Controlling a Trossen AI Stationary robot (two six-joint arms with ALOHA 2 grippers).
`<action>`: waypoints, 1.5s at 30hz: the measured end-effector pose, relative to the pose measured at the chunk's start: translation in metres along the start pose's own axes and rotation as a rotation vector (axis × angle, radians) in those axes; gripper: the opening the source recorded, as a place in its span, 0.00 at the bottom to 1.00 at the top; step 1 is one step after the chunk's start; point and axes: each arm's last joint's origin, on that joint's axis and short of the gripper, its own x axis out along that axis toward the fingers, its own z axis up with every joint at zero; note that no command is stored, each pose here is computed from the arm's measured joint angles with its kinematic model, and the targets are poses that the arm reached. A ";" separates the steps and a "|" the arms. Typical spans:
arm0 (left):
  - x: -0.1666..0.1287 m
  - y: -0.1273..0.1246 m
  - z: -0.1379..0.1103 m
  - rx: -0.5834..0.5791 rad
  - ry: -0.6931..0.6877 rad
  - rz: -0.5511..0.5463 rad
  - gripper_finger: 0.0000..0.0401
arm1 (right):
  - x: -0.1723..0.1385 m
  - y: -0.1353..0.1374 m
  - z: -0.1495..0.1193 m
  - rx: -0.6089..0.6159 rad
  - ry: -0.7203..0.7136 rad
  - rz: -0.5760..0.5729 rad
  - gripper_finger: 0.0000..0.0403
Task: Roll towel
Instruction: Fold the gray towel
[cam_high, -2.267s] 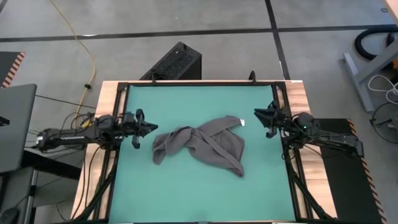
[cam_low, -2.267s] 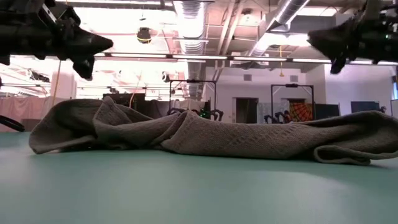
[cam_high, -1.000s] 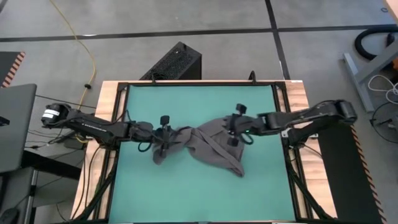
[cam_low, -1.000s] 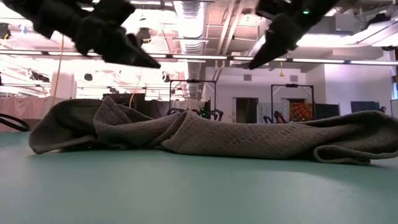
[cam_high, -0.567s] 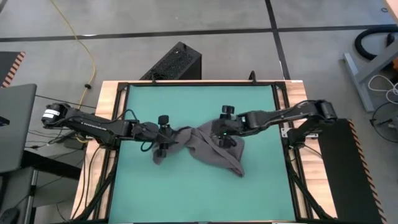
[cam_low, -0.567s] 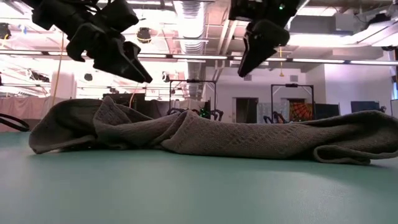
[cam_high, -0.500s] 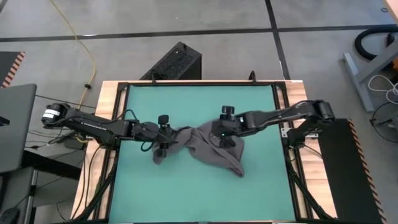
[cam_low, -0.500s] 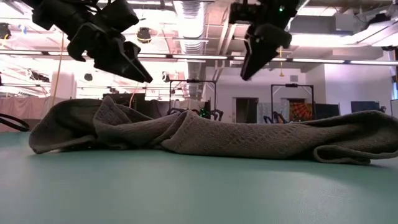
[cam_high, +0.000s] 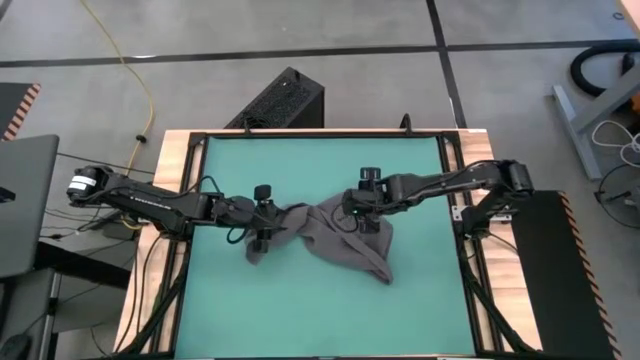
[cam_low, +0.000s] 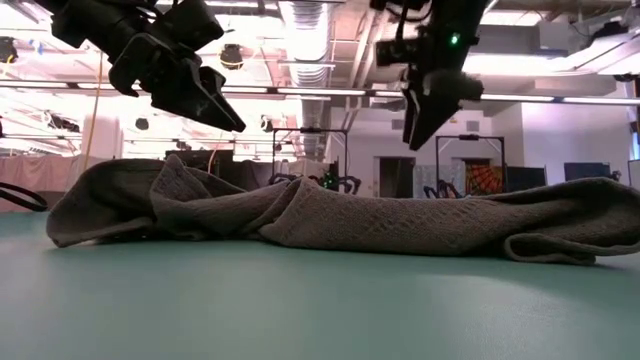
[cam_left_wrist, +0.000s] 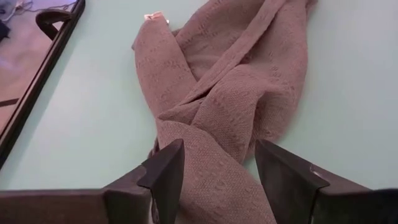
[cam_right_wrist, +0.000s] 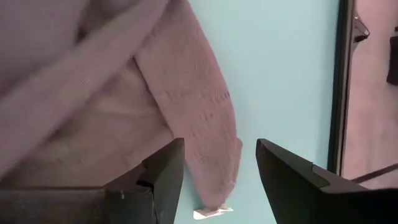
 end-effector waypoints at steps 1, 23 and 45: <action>0.000 0.000 0.000 0.000 0.000 0.000 0.47 | 0.003 -0.002 -0.002 -0.022 0.022 -0.001 0.55; 0.000 -0.001 -0.004 -0.016 0.035 -0.006 0.47 | 0.091 0.007 -0.014 -0.155 0.426 0.046 0.55; 0.000 -0.001 -0.006 -0.012 0.055 -0.009 0.47 | 0.015 -0.012 -0.010 -0.044 0.269 -0.006 0.04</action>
